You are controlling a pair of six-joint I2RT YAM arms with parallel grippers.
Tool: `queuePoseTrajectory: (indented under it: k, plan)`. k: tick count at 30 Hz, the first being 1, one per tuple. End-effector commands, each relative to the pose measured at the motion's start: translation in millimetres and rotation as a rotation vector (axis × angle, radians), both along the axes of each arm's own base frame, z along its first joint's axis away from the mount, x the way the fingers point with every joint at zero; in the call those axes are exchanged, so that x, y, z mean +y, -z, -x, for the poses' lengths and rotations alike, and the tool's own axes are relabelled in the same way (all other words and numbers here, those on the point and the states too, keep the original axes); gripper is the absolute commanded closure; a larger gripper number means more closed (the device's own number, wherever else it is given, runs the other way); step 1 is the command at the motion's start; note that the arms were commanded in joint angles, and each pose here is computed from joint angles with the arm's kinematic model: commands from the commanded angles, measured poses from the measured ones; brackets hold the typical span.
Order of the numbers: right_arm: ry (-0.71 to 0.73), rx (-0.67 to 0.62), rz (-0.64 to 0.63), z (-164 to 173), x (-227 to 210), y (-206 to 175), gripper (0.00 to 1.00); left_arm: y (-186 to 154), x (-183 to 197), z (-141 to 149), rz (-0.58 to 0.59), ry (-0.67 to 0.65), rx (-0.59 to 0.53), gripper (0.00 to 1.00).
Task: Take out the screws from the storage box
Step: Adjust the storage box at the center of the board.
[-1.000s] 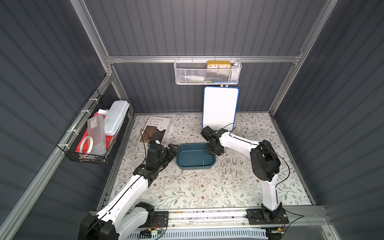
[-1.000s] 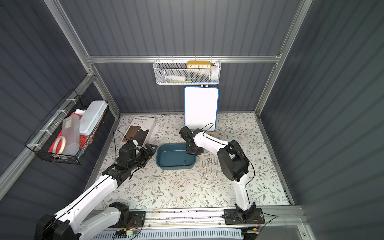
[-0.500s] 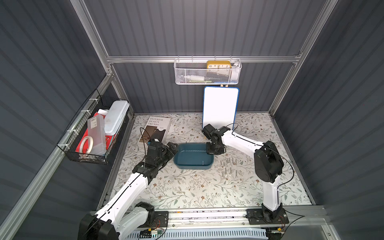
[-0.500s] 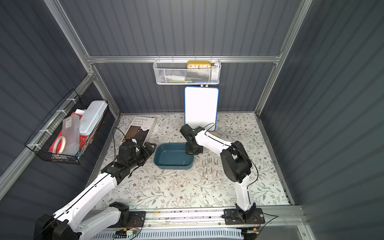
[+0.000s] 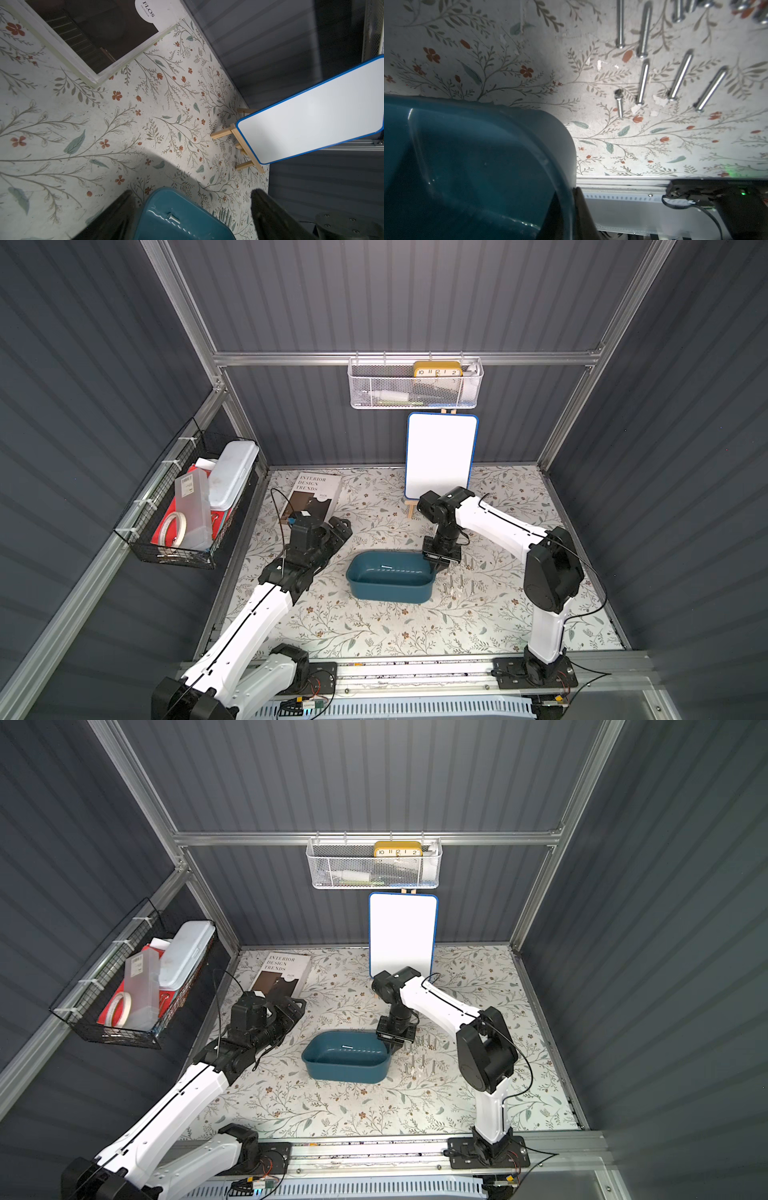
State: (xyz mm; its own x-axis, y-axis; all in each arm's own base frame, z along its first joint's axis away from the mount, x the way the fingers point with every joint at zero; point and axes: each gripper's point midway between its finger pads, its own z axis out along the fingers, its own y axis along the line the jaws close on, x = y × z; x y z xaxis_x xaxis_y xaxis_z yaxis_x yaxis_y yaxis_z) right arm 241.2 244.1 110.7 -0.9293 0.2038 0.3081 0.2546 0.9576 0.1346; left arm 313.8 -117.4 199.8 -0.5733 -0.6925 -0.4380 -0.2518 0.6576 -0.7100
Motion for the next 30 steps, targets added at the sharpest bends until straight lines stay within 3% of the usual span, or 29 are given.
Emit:
queuePoseTrajectory:
  k: [1,8,18,23,30]
  plan:
    - [0.023,0.050,-0.017,6.0,1.3,-11.9,1.00,-7.6,1.3,-4.4,-0.009,-0.015,-0.003,0.10]
    - [0.028,-0.071,-0.050,-23.1,13.0,10.9,1.00,-4.9,-1.8,-4.6,-0.007,0.006,-0.018,0.10]
    - [0.150,-0.261,-0.425,-69.3,77.7,27.3,1.00,-12.0,4.8,-0.1,0.000,-0.026,-0.037,0.10]
    - [0.115,-0.335,-0.368,-81.9,69.8,33.3,1.00,-11.0,7.7,-0.5,-0.004,-0.044,-0.034,0.10]
    - [0.013,-0.301,-0.235,-74.1,49.5,62.2,1.00,-6.2,8.7,-2.5,-0.004,-0.055,-0.025,0.10]
